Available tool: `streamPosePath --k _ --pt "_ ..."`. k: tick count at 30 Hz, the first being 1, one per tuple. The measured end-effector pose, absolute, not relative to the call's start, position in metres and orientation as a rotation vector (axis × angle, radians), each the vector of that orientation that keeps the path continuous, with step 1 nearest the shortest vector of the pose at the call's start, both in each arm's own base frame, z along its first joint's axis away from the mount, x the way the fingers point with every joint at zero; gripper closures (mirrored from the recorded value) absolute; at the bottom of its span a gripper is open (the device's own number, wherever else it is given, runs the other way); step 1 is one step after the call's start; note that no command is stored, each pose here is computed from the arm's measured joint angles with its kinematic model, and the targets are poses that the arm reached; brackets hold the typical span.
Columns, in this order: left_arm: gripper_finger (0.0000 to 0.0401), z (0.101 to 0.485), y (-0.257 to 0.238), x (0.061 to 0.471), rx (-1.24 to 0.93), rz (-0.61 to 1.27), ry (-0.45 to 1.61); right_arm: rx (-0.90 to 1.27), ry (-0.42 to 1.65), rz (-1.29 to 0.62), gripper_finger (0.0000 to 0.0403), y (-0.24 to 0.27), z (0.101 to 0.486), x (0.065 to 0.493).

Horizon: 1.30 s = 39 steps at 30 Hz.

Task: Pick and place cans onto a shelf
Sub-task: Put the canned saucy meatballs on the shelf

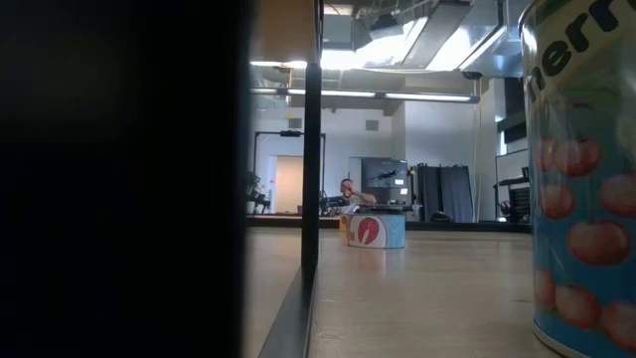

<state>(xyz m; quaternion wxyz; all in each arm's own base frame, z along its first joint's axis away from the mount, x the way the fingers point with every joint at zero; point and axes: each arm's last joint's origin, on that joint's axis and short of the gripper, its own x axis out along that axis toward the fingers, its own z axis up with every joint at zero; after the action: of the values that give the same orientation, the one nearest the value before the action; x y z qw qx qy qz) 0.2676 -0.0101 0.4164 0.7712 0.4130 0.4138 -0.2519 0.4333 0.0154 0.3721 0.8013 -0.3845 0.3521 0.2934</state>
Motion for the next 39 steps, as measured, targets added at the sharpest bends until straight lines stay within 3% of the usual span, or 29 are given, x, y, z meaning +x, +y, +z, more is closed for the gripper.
streamPosePath --k 10,20,39 --pt "0.0344 0.419 -0.01 0.265 0.875 -0.421 0.945 -0.758 0.821 0.529 0.0397 0.006 0.371 0.433" --pt "0.0344 0.452 -0.019 0.238 0.778 -0.199 0.912 -0.443 0.873 0.31 0.0397 -0.028 0.369 0.438" --pt "0.0344 0.467 -0.021 0.217 0.667 -0.08 0.859 -0.077 1.209 0.159 0.0397 -0.06 0.224 0.498"
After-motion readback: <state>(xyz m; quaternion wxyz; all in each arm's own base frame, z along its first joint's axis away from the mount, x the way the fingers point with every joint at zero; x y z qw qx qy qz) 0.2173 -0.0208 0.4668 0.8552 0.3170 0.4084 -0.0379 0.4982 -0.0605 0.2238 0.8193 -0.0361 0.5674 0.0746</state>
